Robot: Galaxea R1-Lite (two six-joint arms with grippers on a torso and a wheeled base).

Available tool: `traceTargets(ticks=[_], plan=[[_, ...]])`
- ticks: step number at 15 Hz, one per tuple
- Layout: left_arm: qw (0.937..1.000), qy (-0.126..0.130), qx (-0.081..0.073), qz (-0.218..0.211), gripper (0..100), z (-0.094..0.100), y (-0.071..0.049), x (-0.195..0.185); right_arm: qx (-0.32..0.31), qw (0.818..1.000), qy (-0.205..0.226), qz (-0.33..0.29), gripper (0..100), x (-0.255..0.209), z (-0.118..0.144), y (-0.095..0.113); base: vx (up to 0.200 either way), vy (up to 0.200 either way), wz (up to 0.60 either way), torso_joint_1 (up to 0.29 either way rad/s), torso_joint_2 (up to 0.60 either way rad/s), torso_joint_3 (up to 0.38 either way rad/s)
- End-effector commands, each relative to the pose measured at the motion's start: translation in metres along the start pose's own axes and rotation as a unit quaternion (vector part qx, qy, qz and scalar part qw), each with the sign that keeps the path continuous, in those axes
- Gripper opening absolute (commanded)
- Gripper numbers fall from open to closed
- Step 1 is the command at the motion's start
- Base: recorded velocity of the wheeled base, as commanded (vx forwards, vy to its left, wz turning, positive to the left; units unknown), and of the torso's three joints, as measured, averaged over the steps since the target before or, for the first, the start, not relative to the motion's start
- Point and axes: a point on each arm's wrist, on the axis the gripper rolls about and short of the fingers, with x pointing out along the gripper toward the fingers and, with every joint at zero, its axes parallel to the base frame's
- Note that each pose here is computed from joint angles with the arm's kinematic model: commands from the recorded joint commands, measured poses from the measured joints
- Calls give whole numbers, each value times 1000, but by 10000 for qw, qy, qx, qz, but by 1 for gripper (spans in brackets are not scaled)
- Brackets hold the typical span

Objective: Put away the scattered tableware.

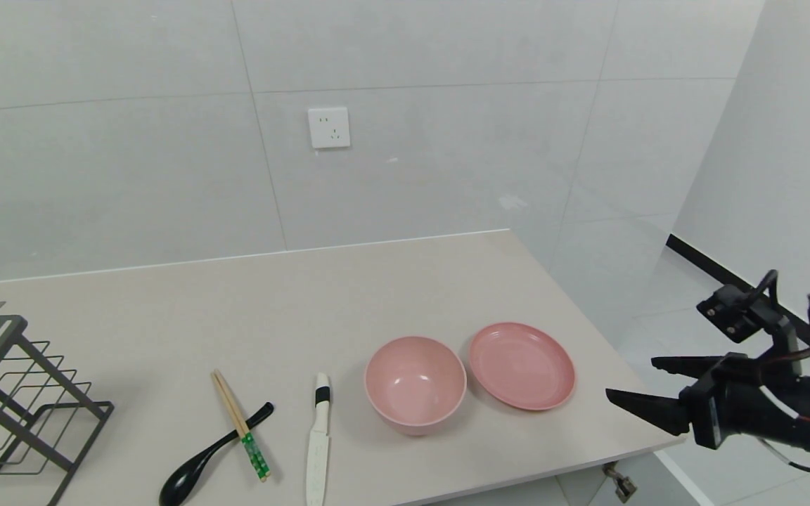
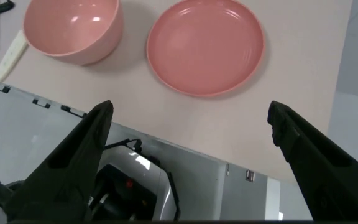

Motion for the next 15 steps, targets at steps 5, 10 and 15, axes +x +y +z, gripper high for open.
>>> traceTargets(ticks=[5,10,15], plan=[[10000,7,9,5,100,0,0,0,-93,9996,256,-86,100,47,-11,-20,0,0,0,0,0,0],[10000,7,9,5,100,0,0,0,-286,9991,273,-126,100,71,-20,-32,0,0,0,0,0,0],[10000,7,17,-2,100,0,0,0,-272,9991,309,-128,100,83,-18,-37,0,0,0,0,0,0]])
